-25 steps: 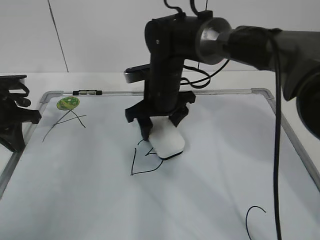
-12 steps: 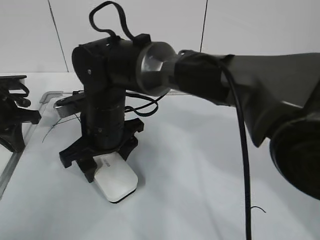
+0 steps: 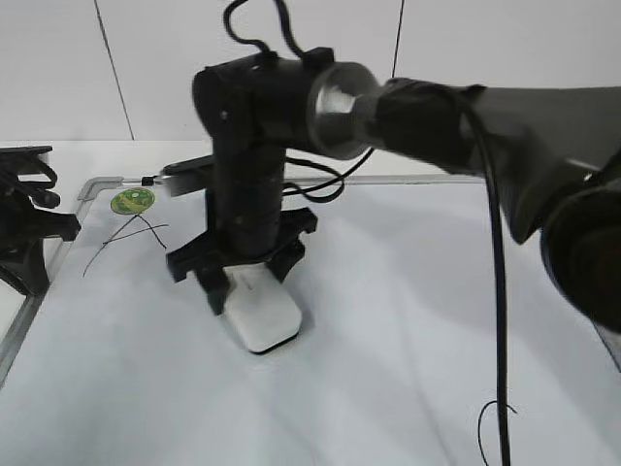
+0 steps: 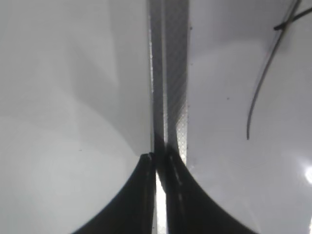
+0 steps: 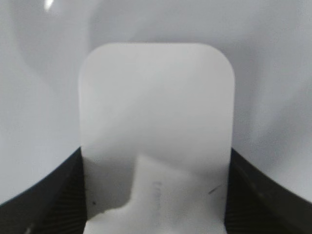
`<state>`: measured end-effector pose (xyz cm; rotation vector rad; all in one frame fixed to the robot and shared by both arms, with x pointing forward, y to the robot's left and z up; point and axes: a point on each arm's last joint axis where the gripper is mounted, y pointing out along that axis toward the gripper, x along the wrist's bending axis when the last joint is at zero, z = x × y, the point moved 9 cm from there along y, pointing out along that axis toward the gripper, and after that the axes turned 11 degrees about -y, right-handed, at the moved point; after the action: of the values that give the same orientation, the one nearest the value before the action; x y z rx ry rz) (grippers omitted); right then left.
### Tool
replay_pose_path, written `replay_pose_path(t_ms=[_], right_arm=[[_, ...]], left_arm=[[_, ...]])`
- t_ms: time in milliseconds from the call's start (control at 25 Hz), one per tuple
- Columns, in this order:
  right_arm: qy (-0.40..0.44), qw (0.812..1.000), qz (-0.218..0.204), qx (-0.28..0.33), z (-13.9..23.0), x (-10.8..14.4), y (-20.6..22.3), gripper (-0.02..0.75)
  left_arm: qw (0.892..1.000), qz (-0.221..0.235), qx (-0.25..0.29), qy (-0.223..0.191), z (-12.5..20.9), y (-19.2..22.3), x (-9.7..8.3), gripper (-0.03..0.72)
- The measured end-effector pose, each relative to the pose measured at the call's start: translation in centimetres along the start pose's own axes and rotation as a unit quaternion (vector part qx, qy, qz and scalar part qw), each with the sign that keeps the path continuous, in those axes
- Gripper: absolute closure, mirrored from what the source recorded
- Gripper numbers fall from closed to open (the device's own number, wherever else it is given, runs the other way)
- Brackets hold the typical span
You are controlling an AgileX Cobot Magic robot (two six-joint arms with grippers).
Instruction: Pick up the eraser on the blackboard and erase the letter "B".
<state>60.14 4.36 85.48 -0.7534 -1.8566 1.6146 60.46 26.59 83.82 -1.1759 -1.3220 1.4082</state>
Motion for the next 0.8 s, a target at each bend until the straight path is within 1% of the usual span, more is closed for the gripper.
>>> replay_pose_path(t_ms=[80, 120, 320, 440, 520, 600, 680, 800], right_arm=[[0.026, 1.000, 0.009, -0.002, 0.0, -3.0, -0.1, 0.204], [0.043, 0.999, 0.016, -0.003, 0.2, -5.1, -0.3, 0.204], [0.119, 0.992, 0.032, -0.006, 1.5, -12.9, -0.9, 0.204], [0.155, 0.987, 0.037, -0.007, 2.6, -16.5, -1.2, 0.204], [0.166, 0.985, 0.040, -0.007, 3.0, -17.6, -1.3, 0.204], [0.167, 0.985, 0.042, -0.008, 3.0, -17.7, -1.3, 0.204], [0.162, 0.986, 0.046, -0.007, 2.9, -17.5, -1.3, 0.204], [0.145, 0.988, 0.048, -0.006, 2.4, -16.2, -1.1, 0.204]], left_arm=[[1.000, 0.000, 0.000, 0.000, 0.0, 0.0, 0.0, 0.669], [1.000, 0.000, 0.000, 0.000, 0.0, 0.0, 0.0, 0.669], [1.000, 0.000, 0.000, 0.000, 0.0, 0.0, 0.0, 0.668], [1.000, 0.000, 0.000, 0.000, 0.0, 0.0, 0.0, 0.668], [1.000, 0.000, 0.000, 0.000, 0.0, 0.0, 0.0, 0.669], [1.000, 0.000, 0.000, 0.000, 0.0, 0.0, 0.0, 0.668], [1.000, 0.000, 0.000, 0.000, 0.0, 0.0, 0.0, 0.669], [1.000, 0.000, 0.000, 0.000, 0.0, 0.0, 0.0, 0.668]])
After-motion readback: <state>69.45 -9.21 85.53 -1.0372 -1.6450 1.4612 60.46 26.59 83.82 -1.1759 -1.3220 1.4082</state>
